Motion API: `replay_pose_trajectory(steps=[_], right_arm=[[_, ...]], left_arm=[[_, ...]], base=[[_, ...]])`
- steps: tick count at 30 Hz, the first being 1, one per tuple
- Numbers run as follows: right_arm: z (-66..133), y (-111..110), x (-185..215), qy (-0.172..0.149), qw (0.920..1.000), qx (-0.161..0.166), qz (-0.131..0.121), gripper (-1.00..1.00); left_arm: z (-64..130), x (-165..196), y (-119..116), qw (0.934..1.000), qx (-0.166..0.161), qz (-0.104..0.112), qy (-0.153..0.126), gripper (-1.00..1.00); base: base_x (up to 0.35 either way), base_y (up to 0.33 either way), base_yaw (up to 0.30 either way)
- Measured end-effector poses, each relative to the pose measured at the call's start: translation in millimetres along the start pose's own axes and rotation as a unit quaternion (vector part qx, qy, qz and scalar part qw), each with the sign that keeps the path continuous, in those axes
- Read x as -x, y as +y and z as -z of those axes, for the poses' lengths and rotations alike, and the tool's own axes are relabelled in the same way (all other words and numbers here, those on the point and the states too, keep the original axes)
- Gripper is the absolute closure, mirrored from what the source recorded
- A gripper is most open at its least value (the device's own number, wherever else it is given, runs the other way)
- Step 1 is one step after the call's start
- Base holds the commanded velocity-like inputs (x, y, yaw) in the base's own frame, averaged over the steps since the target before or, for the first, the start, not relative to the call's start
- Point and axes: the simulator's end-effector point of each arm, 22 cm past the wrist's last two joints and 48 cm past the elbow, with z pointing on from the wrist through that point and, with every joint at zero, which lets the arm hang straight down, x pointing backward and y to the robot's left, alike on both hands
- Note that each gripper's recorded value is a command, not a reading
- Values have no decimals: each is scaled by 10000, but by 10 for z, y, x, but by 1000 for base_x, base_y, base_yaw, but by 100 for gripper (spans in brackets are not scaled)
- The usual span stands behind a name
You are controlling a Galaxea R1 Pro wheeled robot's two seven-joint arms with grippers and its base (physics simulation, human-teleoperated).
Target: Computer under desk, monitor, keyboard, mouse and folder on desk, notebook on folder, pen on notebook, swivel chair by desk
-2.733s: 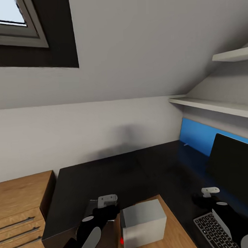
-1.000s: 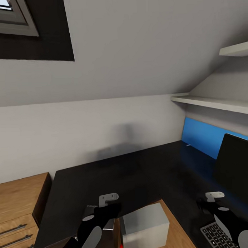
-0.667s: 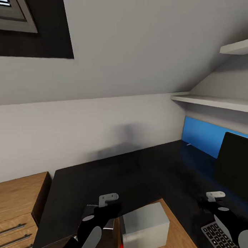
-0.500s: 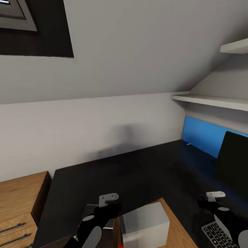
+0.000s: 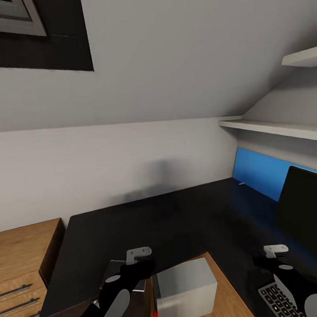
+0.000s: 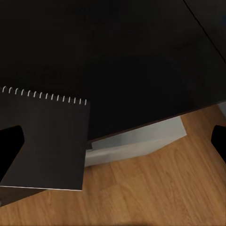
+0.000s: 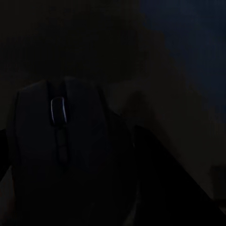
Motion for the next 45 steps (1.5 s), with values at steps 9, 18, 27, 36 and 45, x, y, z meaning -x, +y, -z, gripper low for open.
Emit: replay_pose_trajectory(steps=[9, 18, 27, 36, 45], right_arm=[[0, 2, -3, 6, 10000, 0, -15, -100], [0, 11, 0, 4, 10000, 6, -18, -100], [16, 39, 280, -289, 9996, 48, -22, -100], [237, 214, 1088, -735, 9970, 222, -55, -100], [676, 1043, 1056, -140, 9956, 904, -177, -100]], left_arm=[[0, 0, 3, 10000, 2, -1, 0, -100], [0, 0, 3, 10000, 2, -1, 0, -100], [0, -1, 2, 10000, 0, 1, 2, -100], [0, -2, 1, 10000, -2, 4, 3, -100], [0, 1, 9, 10000, 8, -7, -2, -100]], base=[[0, 0, 0], [0, 0, 0], [0, 0, 0], [0, 0, 0], [0, 0, 1]])
